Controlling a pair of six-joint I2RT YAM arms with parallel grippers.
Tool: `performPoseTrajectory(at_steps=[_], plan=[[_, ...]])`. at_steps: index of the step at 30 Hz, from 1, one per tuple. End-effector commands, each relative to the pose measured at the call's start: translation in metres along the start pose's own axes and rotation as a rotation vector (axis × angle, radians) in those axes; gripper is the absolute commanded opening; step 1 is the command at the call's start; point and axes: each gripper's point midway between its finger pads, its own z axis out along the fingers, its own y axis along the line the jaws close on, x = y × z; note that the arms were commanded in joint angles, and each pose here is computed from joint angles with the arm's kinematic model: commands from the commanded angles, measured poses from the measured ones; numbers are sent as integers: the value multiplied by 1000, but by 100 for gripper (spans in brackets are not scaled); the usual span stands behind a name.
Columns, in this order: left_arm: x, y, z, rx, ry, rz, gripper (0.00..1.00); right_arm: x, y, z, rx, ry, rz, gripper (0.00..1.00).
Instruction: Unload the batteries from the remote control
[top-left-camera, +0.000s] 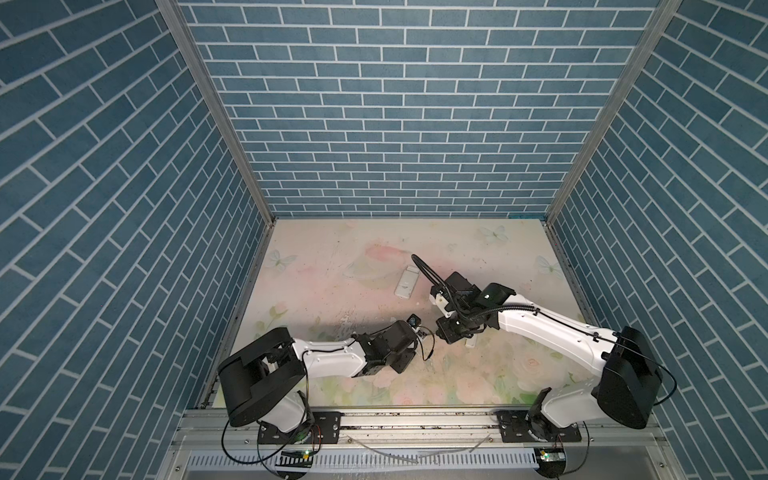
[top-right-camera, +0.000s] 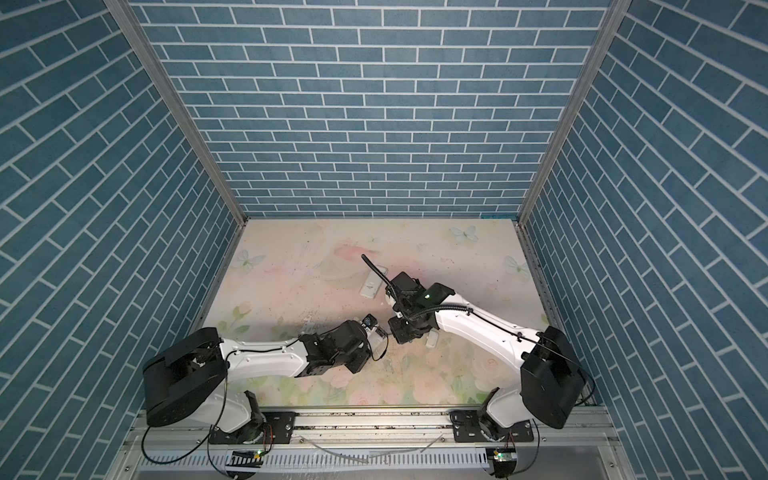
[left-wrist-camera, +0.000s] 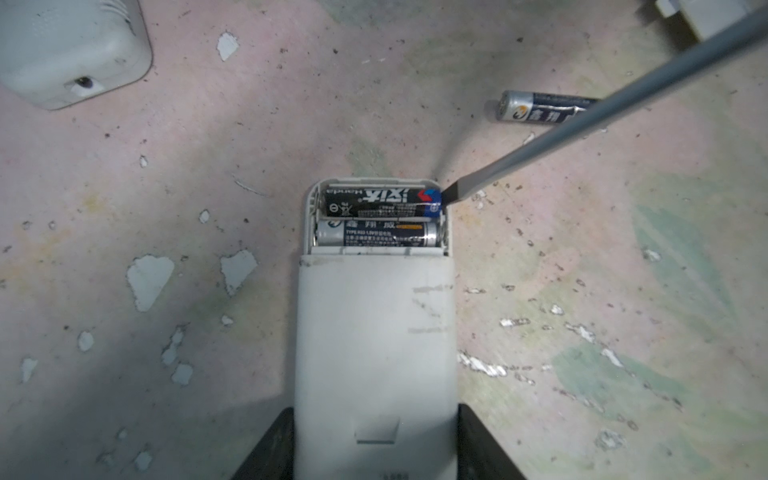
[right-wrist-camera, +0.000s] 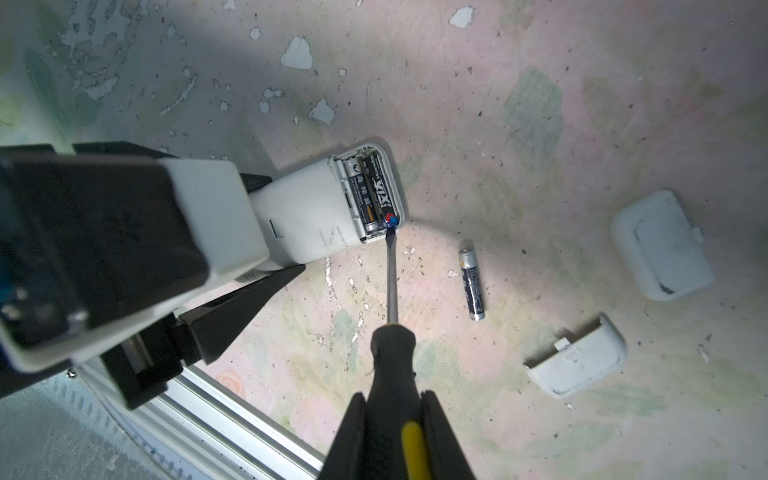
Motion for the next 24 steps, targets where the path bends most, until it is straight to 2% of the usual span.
performPoseTrajectory(at_steps=[1,17,24], plan=[[51,-14,8,70,182,51,40,15,-10,4,47,86,-5,0],[50,-17,8,82,178,52,40,10,-14,2,101,109,39,0],[48,-21,12,104,178,45,39,6,-8,5,131,83,36,0]])
